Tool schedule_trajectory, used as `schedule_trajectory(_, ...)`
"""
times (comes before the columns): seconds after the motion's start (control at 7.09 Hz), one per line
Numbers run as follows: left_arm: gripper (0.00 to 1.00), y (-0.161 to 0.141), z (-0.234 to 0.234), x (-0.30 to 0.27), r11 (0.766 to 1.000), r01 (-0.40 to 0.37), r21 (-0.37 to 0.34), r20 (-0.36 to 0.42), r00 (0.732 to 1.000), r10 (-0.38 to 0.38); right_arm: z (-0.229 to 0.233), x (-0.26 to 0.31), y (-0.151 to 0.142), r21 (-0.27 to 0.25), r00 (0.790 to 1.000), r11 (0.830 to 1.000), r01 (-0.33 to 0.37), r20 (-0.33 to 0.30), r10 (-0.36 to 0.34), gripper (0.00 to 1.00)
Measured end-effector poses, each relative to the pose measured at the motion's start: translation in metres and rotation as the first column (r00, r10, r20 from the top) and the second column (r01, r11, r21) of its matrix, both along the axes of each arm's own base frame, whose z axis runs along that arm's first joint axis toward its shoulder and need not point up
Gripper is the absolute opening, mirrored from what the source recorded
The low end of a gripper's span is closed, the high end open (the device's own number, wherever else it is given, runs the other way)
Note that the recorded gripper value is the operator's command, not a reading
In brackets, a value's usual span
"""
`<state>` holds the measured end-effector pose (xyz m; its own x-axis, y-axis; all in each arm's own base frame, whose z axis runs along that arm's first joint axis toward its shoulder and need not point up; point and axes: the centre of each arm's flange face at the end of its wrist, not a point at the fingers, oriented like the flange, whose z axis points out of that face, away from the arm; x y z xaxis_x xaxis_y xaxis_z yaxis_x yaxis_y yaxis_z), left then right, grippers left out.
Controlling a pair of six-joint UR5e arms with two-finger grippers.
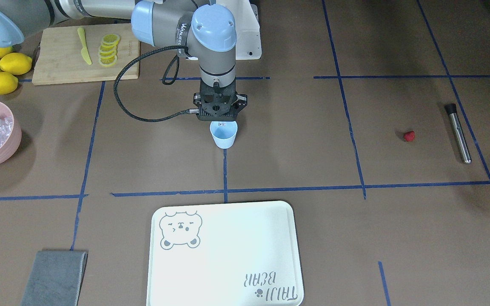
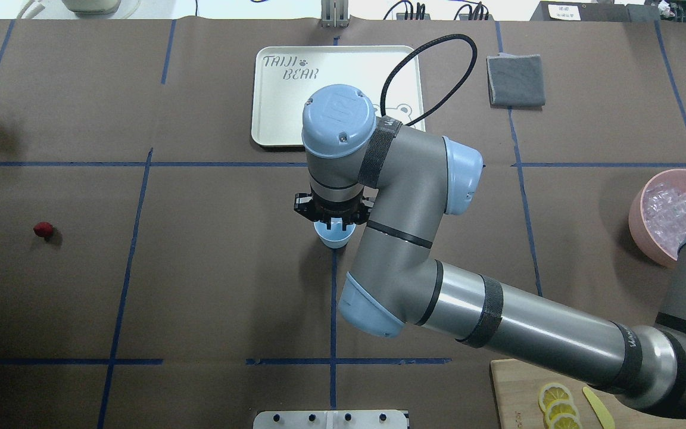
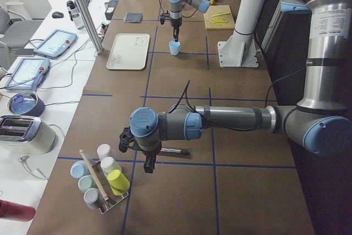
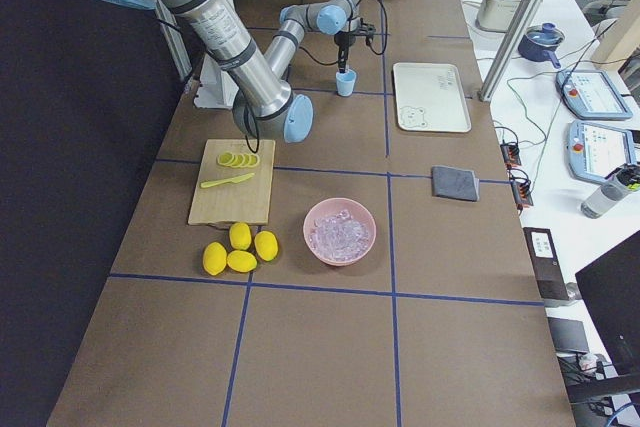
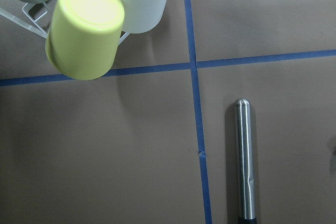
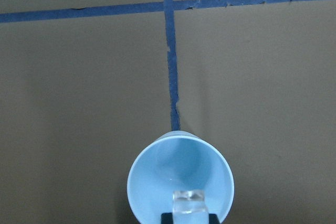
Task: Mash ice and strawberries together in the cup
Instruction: 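Lower the right gripper and release the ice cube into the cup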
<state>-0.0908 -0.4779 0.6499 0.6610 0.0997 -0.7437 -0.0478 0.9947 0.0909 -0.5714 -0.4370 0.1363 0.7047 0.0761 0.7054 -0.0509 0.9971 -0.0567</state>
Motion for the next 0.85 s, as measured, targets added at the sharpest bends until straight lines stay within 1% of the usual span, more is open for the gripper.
schedule_trajectory(0.14,1.0,0.0,0.0,0.0,1.0,0.0,0.0,0.0,1.0,0.0,-0.0007,0.0,0.0,0.001,1.0,1.0,0.0,0.002,0.0,0.43)
schedule_trajectory(0.28,1.0,-0.0001,-0.0004,0.0,1.0,0.0,0.001,0.0,1.0,0.0,-0.0012,0.0,0.0001,0.002,1.0,1.0,0.001,0.004,-0.001,0.49)
schedule_trajectory(0.56,1.0,0.0007,-0.0009,0.0,1.0,0.0,0.002,0.0,1.0,0.0,-0.002,-0.0001,0.0001,0.004,1.0,1.0,0.001,0.007,-0.001,0.98)
schedule_trajectory(0.85,1.0,0.0016,-0.0026,0.0001,1.0,0.0,0.005,0.0,1.0,0.0,-0.0027,0.0002,0.0002,0.004,1.0,1.0,0.0,0.009,0.0,0.98)
